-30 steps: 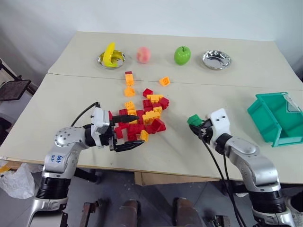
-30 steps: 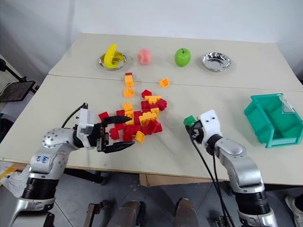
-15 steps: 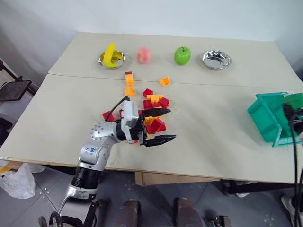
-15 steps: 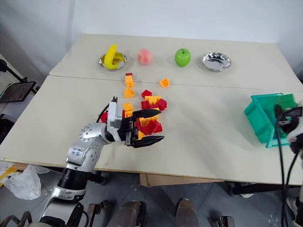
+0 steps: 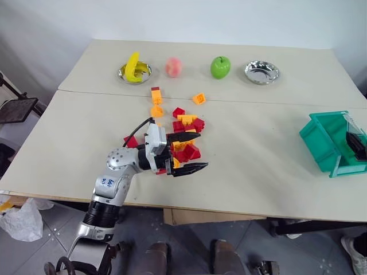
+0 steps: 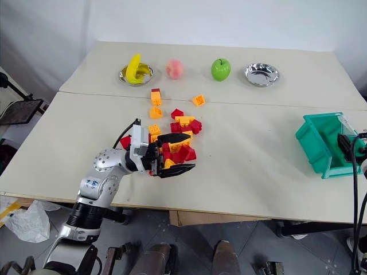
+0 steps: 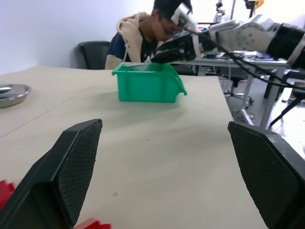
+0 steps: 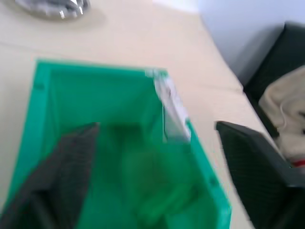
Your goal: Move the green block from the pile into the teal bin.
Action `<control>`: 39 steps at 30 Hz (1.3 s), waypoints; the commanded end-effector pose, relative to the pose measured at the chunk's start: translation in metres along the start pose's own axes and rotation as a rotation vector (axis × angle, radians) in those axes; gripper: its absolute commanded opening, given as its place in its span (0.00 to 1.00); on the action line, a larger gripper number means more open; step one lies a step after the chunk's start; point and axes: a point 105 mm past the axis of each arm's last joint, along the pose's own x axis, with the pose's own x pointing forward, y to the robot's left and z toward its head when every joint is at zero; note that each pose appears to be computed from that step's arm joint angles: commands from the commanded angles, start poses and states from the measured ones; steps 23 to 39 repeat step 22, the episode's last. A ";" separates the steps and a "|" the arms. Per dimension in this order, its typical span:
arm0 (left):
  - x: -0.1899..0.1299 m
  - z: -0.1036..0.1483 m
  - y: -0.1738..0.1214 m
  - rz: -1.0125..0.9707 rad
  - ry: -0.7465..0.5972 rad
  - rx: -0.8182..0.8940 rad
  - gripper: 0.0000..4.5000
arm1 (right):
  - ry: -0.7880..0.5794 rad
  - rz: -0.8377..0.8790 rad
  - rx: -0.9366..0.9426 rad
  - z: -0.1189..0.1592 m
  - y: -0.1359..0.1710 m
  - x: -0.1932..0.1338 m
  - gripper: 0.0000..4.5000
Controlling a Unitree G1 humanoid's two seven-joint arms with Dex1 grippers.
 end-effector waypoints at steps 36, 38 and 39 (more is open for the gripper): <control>-0.163 -0.005 0.013 0.689 0.276 0.167 1.00 | -0.166 0.985 -0.126 -0.021 0.194 -0.045 0.99; -0.163 -0.005 0.013 0.689 0.276 0.167 1.00 | -0.166 0.985 -0.126 -0.021 0.194 -0.045 0.99; -0.163 -0.005 0.013 0.689 0.276 0.167 1.00 | -0.166 0.985 -0.126 -0.021 0.194 -0.045 0.99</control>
